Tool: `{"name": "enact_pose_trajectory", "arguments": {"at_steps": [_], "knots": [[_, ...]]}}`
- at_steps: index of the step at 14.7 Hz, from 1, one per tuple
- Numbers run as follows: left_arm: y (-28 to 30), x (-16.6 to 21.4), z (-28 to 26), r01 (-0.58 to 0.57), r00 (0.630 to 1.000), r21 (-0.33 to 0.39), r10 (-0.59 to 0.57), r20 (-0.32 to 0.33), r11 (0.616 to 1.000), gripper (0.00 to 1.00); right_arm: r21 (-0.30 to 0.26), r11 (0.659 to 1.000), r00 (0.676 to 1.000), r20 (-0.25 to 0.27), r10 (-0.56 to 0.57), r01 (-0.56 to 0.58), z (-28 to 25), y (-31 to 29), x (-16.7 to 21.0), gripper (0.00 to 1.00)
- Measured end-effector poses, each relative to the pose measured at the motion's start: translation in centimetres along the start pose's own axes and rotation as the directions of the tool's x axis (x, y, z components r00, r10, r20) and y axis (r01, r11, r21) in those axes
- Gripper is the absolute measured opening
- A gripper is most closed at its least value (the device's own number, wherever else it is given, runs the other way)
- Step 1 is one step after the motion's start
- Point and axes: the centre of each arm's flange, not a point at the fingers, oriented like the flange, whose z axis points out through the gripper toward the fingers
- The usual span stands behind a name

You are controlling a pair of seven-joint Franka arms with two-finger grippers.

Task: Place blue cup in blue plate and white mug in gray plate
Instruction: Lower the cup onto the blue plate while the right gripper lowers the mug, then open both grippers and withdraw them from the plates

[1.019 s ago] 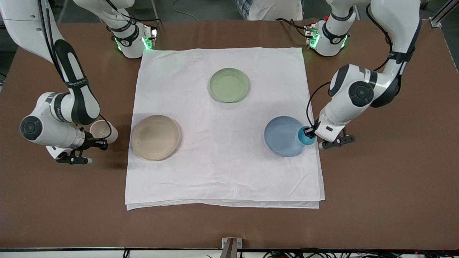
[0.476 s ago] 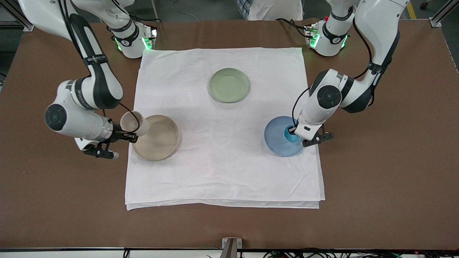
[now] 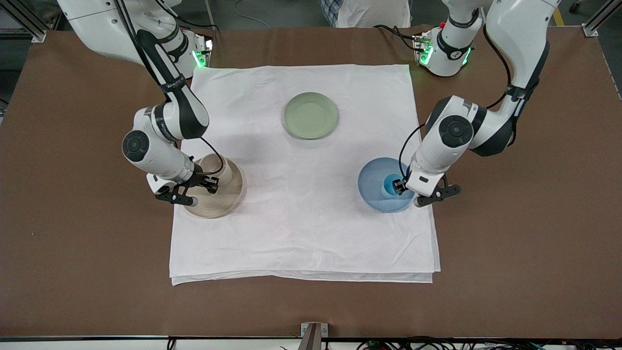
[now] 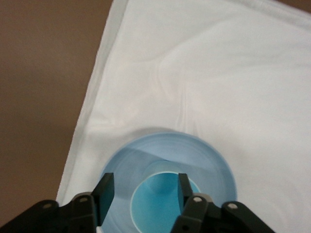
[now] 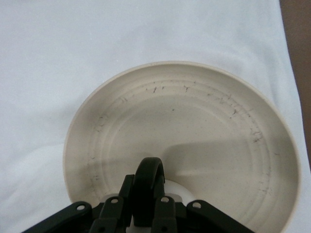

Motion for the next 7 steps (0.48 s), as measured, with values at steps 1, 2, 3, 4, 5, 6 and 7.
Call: {"name": "enact_pose_trajectory", "arguments": {"at_steps": [1, 2, 3, 4, 5, 6, 7], "knots": [[-0.4, 1.4, -2.8, 0.010, 1.000, 0.014, -0.010, -0.016, 1.000, 0.73, 0.000, 1.000, 1.000, -0.002, 0.002, -0.002, 0.0, 0.1, 0.2, 0.33], [-1.0, 2.8, -5.8, 0.009, 1.000, 0.034, -0.008, -0.026, 0.999, 0.85, 0.003, 1.000, 1.000, -0.006, 0.004, -0.004, -0.3, 0.1, 0.4, 0.42], [-2.0, 4.3, -9.1, -0.005, 0.999, 0.054, 0.007, -0.034, 0.999, 0.94, 0.006, 1.000, 1.000, -0.011, 0.004, -0.004, -0.6, 0.0, 0.7, 0.54], [-3.1, 5.7, -12.2, -0.024, 0.999, 0.071, 0.026, -0.040, 0.997, 1.00, 0.006, 1.000, 1.000, -0.004, 0.004, -0.004, -1.3, -0.1, 1.1, 0.63], [-4.5, 6.9, -15.1, -0.045, 0.998, 0.086, 0.049, -0.043, 0.995, 1.00, 0.002, 1.000, 1.000, 0.024, 0.003, -0.003, -2.4, -0.4, 1.8, 0.72], [-5.8, 7.7, -17.5, -0.060, 0.997, 0.095, 0.063, -0.036, 0.994, 1.00, -0.009, 1.000, 0.998, 0.059, -0.006, 0.007, -4.3, -0.5, 2.7, 0.81], [-6.7, 8.1, -19.6, -0.068, 0.997, 0.096, 0.071, -0.021, 0.993, 1.00, -0.029, 0.999, 0.996, 0.090, -0.025, 0.028, -7.0, -0.4, 4.0, 0.92]]}}
